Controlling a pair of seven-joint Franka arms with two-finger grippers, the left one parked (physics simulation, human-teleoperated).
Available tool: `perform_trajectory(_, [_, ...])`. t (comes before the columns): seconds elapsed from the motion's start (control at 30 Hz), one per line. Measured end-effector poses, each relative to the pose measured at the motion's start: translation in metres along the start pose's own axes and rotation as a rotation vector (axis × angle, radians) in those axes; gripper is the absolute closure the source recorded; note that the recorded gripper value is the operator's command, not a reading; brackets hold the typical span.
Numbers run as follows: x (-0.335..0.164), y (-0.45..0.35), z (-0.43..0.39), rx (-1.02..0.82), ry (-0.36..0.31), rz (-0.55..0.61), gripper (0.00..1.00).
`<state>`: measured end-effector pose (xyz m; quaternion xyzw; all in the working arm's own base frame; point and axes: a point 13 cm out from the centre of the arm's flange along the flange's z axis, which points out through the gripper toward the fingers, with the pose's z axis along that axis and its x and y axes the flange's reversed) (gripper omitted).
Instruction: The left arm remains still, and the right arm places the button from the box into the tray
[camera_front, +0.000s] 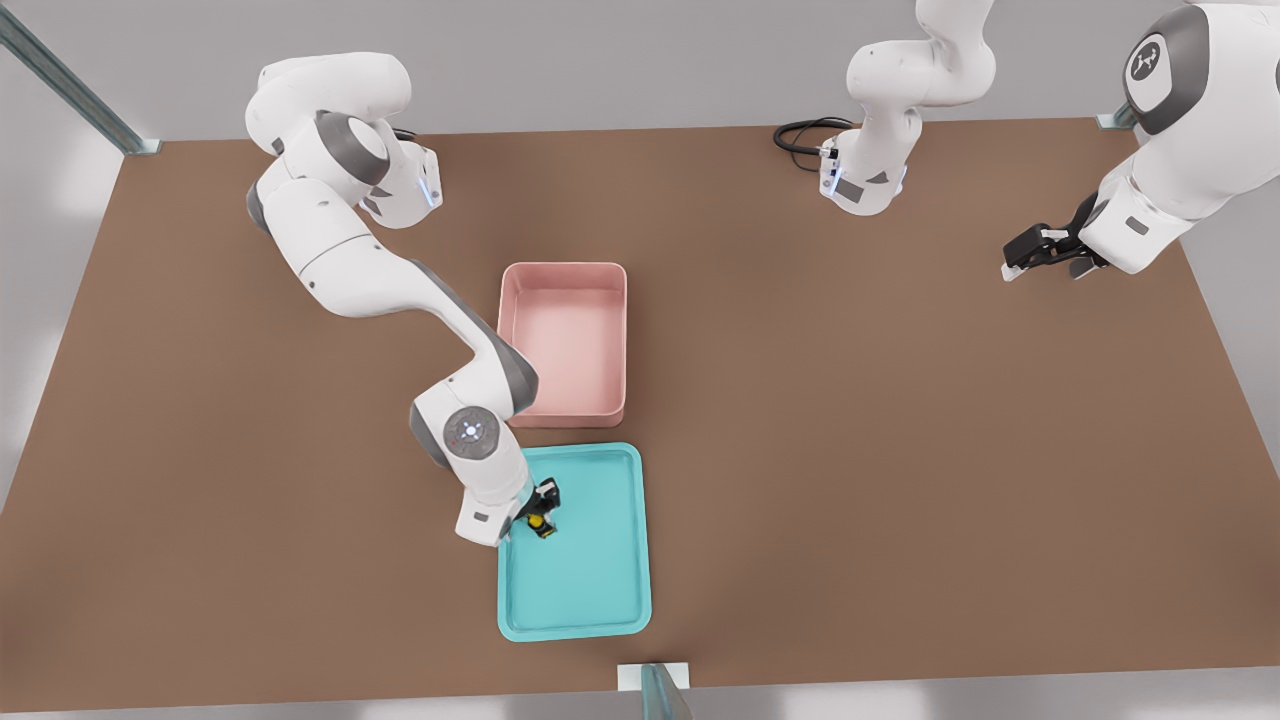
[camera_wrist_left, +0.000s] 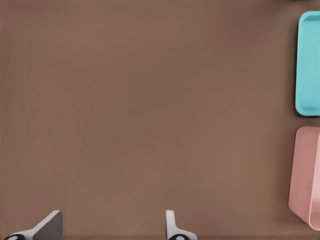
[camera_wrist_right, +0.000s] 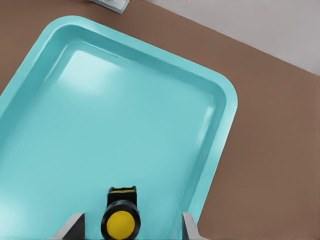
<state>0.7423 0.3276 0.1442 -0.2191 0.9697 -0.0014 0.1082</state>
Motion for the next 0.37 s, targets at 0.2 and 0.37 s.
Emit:
perform_trajectory(0.2, [0.036,-0.134,-0.239,0.014,0.091,0.149,0.00])
perform_trajectory(0.37, [0.203,-0.209,-0.312,0.175,0.384,0.389,0.00])
